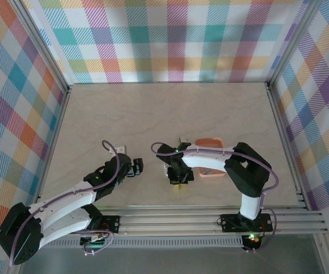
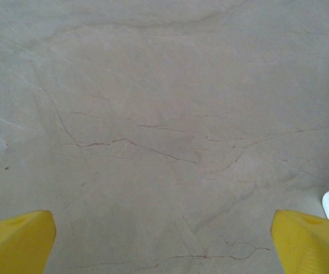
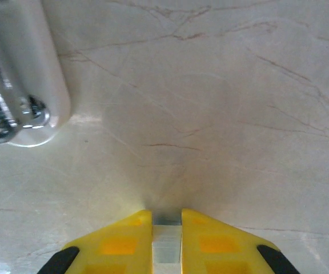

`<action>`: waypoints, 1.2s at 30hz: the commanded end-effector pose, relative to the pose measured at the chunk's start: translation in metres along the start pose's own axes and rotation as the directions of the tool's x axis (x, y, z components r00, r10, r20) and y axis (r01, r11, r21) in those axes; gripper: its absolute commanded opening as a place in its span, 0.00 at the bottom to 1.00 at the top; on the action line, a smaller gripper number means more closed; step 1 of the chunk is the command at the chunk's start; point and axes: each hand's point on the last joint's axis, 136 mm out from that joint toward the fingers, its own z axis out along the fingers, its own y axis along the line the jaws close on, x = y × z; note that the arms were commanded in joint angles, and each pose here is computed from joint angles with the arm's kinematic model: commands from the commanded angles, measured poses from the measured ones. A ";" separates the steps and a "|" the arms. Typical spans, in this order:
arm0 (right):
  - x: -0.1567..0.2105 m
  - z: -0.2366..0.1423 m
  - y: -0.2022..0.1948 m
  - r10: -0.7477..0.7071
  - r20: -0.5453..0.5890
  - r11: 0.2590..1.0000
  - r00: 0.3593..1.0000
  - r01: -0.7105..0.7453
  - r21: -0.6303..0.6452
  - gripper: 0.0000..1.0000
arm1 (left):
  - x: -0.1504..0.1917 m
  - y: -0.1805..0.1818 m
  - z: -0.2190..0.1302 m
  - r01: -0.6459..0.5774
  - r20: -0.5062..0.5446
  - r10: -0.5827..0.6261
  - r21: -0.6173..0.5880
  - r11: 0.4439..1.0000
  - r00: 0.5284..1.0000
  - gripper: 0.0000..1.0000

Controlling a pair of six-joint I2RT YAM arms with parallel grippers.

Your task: Load the staples into the stapler

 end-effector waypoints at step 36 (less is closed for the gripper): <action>-0.080 -0.032 0.045 -0.087 0.317 0.995 0.944 0.098 -0.018 0.16 | 0.007 0.015 0.020 0.088 -0.008 -0.088 -0.054 0.995 0.996 0.97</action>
